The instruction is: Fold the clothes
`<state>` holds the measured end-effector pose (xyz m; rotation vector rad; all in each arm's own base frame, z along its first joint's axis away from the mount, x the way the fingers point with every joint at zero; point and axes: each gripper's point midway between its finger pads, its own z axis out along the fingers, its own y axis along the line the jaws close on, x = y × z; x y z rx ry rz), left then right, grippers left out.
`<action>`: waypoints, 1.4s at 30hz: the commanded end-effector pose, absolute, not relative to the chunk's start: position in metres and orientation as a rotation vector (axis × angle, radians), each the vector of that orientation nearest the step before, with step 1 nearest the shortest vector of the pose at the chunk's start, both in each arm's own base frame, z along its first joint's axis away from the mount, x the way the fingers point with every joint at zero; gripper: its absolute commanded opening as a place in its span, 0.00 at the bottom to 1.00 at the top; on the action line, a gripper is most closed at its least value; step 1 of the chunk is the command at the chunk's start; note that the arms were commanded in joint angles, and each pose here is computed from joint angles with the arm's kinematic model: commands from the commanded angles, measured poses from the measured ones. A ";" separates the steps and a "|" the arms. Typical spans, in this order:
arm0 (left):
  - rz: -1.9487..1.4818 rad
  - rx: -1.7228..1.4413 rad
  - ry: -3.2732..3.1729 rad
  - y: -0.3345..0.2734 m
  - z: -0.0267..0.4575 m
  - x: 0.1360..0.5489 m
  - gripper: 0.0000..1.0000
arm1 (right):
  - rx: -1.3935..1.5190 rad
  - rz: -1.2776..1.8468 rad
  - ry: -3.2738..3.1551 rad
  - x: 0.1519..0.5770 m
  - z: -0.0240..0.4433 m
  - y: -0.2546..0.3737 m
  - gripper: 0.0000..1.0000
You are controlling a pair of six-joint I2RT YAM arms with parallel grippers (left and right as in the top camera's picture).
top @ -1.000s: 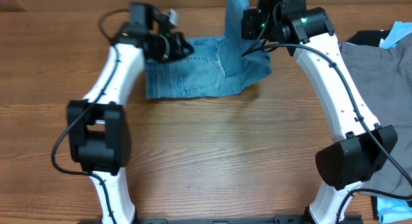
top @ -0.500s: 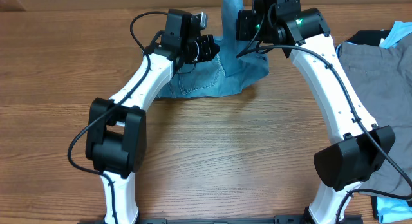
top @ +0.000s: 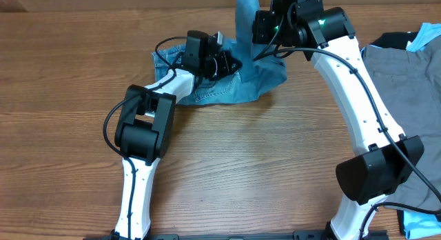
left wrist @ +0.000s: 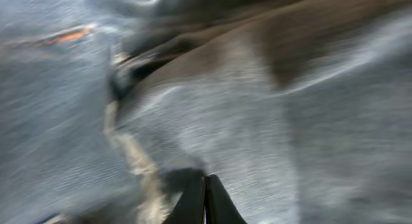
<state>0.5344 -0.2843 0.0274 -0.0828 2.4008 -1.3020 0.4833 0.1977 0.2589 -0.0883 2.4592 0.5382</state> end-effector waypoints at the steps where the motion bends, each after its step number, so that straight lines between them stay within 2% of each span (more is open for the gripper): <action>1: -1.391 -0.123 2.403 -0.290 0.033 0.532 0.04 | -0.123 0.589 2.356 0.476 0.304 0.205 0.04; 10: -1.259 -0.160 2.371 -0.293 0.029 0.545 0.04 | -0.145 0.598 2.358 0.472 0.304 0.214 0.04; 25: -1.255 -0.082 2.273 -0.301 0.045 0.554 0.04 | -0.191 0.622 2.374 0.463 0.298 0.237 0.04; 35: -1.398 -0.182 2.229 -0.212 0.059 0.577 0.04 | -0.195 0.628 2.349 0.469 0.300 0.241 0.04; 37: -1.423 -0.192 2.203 -0.189 0.068 0.581 0.04 | -0.187 0.639 2.343 0.472 0.299 0.245 0.04; 38: -1.441 -0.195 2.157 -0.159 0.089 0.586 0.04 | -0.189 0.647 2.352 0.475 0.290 0.252 0.04; 42: -1.453 -0.180 2.109 -0.136 0.116 0.587 0.04 | -0.214 0.648 2.381 0.481 0.267 0.267 0.04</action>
